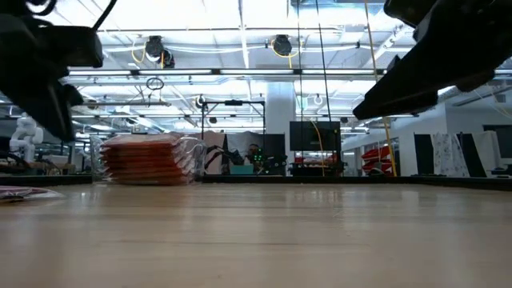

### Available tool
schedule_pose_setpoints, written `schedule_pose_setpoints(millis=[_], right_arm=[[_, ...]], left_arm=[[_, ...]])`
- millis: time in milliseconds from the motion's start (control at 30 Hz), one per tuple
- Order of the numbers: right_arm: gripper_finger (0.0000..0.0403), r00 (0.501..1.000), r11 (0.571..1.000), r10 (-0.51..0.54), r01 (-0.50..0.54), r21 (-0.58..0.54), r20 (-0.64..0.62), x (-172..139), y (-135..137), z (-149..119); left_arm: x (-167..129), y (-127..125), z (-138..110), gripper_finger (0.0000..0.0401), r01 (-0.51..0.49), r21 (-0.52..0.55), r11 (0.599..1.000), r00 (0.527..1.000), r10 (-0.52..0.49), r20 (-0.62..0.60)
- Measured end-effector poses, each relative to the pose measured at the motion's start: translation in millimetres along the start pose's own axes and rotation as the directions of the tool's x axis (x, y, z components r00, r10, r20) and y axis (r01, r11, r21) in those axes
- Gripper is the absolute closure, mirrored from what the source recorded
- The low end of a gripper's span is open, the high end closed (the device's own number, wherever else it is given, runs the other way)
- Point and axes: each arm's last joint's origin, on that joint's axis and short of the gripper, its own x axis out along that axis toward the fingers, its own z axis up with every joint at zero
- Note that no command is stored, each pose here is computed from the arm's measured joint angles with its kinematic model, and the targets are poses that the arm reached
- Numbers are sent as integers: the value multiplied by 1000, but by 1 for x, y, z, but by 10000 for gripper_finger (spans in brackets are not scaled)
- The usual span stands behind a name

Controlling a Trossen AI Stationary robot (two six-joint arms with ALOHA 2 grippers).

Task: Sort popcorn bags into baskets
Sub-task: Put the red popcorn bag into the transparent bin

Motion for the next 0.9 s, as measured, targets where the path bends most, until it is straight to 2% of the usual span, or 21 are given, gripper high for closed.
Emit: schedule_pose_setpoints(millis=[100,267,333,433,567,767,833,900], right_arm=[[227,1000,1000,-13,13,16,14,-2,3,-1],[227,999,999,-10,8,32,45,-4,6,0],[227,998,1000,-1,-1,29,60,-4,7,2],[227,998,1000,1,-2,19,63,-4,7,2],[227,998,1000,0,0,2,67,-4,7,3],[227,997,1000,-23,23,-8,80,-3,5,4],[227,995,999,-24,21,31,96,-3,6,5],[227,990,997,-38,28,75,133,-3,6,8]], left_arm=[[15,-6,-11,209,21,46,999,1000,-22,20],[37,-10,-25,139,-15,76,997,1000,15,-1],[44,-11,-29,127,-32,75,997,999,33,-22],[54,-12,-34,130,-66,66,996,995,71,-75],[64,-15,-34,175,-72,83,994,993,79,-87],[67,-25,-26,317,13,149,989,1000,-12,-5],[64,-29,-21,368,24,176,984,1000,-25,4],[62,-32,-17,390,4,185,983,999,-10,35]])
